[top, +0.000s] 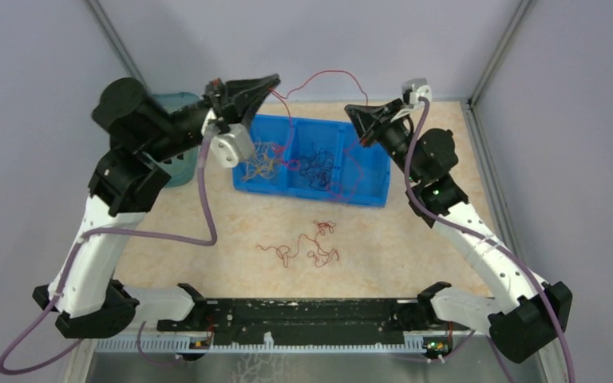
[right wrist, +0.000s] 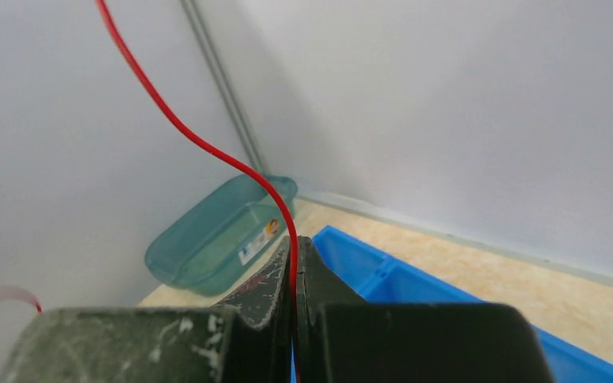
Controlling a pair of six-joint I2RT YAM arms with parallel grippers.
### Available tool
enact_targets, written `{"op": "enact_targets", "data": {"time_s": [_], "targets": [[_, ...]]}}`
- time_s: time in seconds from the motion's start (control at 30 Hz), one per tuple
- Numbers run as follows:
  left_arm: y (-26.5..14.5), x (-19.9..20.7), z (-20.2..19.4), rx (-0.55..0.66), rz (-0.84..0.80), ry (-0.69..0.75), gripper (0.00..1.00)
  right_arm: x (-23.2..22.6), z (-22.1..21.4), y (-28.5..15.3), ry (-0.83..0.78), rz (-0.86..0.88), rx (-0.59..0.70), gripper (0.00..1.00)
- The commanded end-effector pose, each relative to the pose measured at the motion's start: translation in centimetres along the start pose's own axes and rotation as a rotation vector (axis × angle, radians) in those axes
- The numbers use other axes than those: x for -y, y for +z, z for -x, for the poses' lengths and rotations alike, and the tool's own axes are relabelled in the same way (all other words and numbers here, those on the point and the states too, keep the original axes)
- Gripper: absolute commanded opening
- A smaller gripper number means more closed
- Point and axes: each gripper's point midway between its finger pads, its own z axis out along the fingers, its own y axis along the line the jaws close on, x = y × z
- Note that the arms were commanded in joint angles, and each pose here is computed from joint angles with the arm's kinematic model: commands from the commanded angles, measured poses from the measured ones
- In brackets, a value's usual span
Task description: Untangle the cables
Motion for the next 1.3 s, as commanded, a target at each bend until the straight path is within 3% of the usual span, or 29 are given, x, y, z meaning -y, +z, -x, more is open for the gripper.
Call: {"op": "enact_targets", "data": {"time_s": [0.0,0.17,0.3,0.6,0.87,1.03,1.27], "targets": [[2.3,9.1,-3.1,-0.047,-0.215,-0.406,0.0,1.8,6.4,-0.2,-0.008,-0.072,0.16,0.0],[6.7,11.8,-5.3,-0.034,-0.221,-0.525,0.0,5.1,8.5,0.3,-0.025,-0.134,0.2,0.0],[9.3,14.0,-6.9,-0.038,-0.23,-0.561,0.0,8.3,7.7,0.9,-0.025,-0.193,0.18,0.0],[12.1,20.9,-11.0,-0.107,-0.306,-0.593,0.0,14.3,0.5,2.0,0.039,-0.274,0.076,0.0],[14.0,23.0,-14.1,-0.158,-0.262,-0.584,0.0,17.8,-4.7,3.2,0.024,-0.333,-0.031,0.01],[14.9,23.9,-15.0,-0.162,-0.256,-0.591,0.0,20.4,-7.5,1.7,0.027,-0.486,-0.166,0.44],[15.4,25.4,-16.6,-0.213,-0.246,-0.643,0.0,21.0,-9.7,-1.4,0.06,-0.601,-0.311,0.55]]}}
